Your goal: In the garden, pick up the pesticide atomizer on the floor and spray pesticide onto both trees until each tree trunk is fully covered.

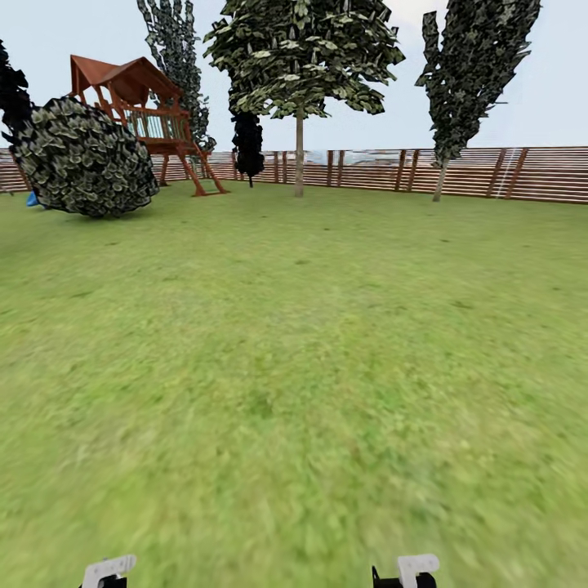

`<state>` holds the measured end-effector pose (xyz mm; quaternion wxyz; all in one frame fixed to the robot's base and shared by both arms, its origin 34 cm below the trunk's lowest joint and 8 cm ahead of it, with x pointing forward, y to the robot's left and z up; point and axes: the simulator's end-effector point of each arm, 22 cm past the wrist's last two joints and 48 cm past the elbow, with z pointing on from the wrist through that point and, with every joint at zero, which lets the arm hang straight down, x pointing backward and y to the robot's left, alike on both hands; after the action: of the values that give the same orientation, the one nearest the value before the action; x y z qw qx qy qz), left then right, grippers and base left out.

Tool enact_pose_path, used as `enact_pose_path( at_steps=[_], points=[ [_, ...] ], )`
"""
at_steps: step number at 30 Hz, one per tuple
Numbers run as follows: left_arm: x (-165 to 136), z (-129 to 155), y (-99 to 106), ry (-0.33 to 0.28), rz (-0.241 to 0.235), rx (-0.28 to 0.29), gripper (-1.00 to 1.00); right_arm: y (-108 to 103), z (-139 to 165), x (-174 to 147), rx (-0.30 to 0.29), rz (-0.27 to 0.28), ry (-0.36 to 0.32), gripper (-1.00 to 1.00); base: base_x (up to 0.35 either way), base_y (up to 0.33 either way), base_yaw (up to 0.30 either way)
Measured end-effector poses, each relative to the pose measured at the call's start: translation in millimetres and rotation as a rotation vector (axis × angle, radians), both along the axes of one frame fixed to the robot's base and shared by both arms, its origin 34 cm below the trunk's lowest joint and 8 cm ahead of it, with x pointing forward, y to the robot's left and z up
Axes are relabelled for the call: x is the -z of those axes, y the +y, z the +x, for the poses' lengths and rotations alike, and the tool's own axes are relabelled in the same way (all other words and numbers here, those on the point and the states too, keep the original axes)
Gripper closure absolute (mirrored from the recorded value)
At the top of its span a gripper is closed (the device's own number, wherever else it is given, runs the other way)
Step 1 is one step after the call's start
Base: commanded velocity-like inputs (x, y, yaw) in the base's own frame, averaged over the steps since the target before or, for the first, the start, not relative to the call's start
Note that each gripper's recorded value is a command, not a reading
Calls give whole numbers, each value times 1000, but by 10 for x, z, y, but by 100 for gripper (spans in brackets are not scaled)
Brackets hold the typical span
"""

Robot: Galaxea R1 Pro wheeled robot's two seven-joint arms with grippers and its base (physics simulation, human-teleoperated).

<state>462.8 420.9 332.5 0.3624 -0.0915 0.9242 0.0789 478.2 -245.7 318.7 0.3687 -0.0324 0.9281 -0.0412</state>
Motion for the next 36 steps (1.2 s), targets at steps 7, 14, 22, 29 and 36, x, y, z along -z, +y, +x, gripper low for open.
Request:
enact_pose_path(
  at_steps=[7, 14, 22, 29, 36],
  points=[
    [52, -53, -77, 12, -19, -1, 100, 0, -1, 1, 0, 0, 0, -100, 339, 0, 0],
    [51, -50, -81, 13, -18, 5, 100, 0, -1, 0, 0, 0, 0, -100, 339, 0, 0],
    [55, -51, -94, 16, -15, 16, 100, 0, -1, 1, 0, 0, 0, -100, 339, 0, 0],
    [58, -49, -108, 17, -16, 19, 100, 0, 0, 0, 0, 0, 0, -100, 339, 0, 0],
    [57, -46, -114, 16, -18, 20, 100, 1, -1, 0, 0, 0, 0, -100, 339, 0, 0]
  ],
)
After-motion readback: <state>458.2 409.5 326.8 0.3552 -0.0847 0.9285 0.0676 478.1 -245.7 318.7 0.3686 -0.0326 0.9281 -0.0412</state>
